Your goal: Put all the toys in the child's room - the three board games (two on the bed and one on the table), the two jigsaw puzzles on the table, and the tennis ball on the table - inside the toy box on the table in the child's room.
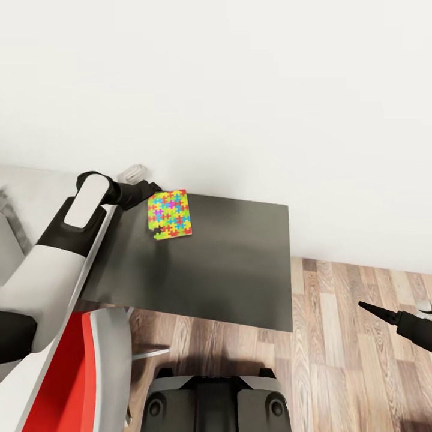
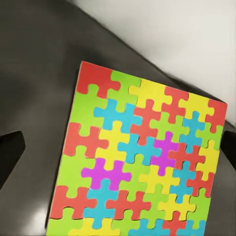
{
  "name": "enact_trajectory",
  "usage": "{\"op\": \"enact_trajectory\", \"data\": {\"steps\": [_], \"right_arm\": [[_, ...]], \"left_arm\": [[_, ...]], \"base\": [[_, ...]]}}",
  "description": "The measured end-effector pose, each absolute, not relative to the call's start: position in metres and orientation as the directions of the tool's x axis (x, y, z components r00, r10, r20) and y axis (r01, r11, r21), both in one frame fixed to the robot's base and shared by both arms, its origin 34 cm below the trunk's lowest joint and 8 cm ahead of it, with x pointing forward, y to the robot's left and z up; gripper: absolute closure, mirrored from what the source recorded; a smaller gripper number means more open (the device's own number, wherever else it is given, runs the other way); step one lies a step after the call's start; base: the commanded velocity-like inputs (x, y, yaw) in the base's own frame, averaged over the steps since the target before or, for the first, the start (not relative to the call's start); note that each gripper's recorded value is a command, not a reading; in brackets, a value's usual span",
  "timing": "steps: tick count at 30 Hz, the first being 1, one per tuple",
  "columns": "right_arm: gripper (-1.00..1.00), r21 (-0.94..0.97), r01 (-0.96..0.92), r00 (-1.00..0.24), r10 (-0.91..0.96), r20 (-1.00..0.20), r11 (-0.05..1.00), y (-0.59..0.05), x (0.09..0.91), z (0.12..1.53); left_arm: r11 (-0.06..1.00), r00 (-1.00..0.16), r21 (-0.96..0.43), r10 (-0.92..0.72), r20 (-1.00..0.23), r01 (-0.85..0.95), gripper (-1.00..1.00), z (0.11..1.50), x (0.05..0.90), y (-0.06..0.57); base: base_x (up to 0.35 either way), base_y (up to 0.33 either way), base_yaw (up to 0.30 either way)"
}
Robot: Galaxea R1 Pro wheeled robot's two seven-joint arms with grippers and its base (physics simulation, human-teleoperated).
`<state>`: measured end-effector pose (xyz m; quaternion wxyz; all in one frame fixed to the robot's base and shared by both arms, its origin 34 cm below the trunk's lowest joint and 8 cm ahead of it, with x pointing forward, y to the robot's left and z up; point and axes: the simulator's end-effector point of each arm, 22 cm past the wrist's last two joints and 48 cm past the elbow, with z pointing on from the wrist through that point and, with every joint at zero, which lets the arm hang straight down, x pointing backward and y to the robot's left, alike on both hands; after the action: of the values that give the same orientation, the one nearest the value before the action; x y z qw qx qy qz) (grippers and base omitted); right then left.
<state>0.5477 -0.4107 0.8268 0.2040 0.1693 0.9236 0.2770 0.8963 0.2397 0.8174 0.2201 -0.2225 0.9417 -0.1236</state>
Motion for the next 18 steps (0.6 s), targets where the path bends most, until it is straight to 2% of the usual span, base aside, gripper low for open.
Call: {"op": "enact_trajectory", "data": {"steps": [18], "right_arm": [[-1.00,0.575,0.194,-0.862,0.418,-0.287,0.795,-0.414,0.549,0.828]], "left_arm": [[0.869,-0.813,-0.311,-0.479,-0.330,-0.386,-1.00,0.799,0.884,0.241]], "base": [[0.033,0.000,0.000]]}}
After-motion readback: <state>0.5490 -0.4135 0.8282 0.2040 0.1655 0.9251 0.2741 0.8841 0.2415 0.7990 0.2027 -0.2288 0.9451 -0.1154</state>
